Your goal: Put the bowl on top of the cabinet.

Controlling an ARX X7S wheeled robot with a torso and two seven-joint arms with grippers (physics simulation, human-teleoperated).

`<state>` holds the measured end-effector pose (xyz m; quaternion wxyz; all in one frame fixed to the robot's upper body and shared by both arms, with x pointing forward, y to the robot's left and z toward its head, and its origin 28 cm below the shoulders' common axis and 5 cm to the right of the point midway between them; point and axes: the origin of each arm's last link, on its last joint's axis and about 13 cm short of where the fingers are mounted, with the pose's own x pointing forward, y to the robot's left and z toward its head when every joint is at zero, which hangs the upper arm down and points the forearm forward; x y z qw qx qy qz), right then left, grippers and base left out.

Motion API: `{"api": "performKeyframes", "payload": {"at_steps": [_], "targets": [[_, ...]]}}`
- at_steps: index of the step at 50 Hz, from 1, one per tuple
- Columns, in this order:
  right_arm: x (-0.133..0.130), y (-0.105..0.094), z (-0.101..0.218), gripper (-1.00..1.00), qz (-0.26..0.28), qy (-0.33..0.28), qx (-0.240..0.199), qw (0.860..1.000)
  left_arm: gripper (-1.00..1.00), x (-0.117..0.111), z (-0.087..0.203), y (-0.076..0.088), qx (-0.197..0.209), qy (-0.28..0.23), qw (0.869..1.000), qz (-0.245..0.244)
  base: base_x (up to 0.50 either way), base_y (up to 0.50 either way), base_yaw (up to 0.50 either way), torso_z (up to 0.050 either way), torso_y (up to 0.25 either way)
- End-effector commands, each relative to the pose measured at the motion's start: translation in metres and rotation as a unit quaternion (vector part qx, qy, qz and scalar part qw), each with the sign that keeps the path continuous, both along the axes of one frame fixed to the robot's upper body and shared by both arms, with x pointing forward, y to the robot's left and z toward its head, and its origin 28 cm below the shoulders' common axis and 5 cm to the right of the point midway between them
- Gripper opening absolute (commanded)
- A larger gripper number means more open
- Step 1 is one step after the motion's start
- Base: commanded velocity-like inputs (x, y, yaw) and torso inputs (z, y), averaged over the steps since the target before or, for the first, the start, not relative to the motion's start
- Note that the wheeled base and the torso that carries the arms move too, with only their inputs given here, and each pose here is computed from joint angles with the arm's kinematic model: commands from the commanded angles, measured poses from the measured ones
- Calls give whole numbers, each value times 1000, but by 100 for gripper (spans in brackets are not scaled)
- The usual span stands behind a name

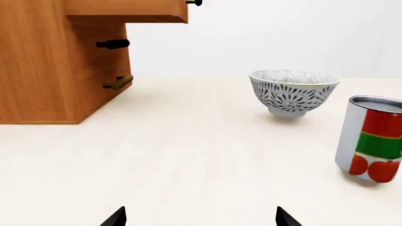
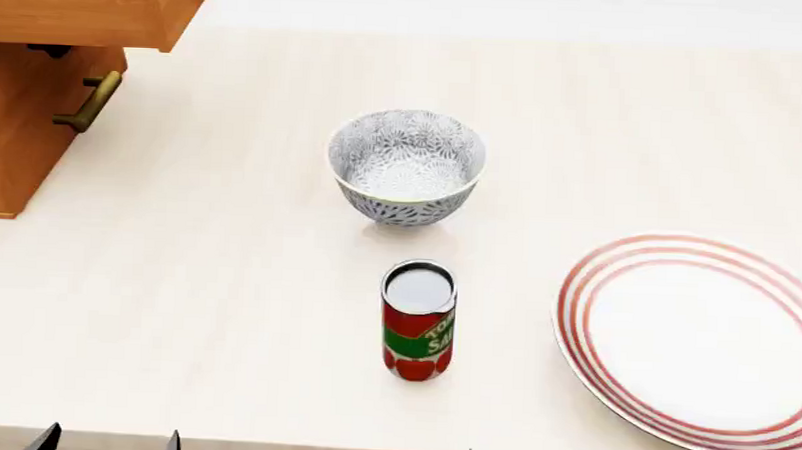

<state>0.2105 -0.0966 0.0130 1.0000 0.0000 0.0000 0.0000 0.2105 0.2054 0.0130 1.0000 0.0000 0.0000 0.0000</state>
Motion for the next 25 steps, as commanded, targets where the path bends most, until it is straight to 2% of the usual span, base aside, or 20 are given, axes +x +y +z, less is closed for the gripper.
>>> {"api": "performKeyframes", "payload": {"at_steps": [1, 6, 10, 16, 20, 25], "targets": [[1, 0, -2, 100, 1, -3, 1, 1000, 100, -1, 0, 0, 0, 0, 1000, 1, 0, 0, 0, 0, 0], [0, 1, -1, 100, -3, -6, -4, 1000, 100, 1, -1, 0, 9, 9, 1000, 4, 0, 0, 0, 0, 0], [-2, 0, 1, 100, -10, -11, -6, 1000, 100, 0, 0, 1, 4, -2, 1000, 6, 0, 0, 0, 0, 0], [-4, 0, 10, 100, -17, -22, -9, 1000, 100, -3, 9, 2, 21, -25, 999, 8, 0, 0, 0, 0, 0], [-5, -2, 29, 100, -27, -49, -10, 998, 100, -5, 26, 3, 42, -57, 997, 17, 0, 0, 0, 0, 0], [-9, -4, 57, 100, -40, -94, 3, 995, 100, -12, 52, 1, 36, -98, 994, 11, 0, 0, 0, 0, 0]]}}
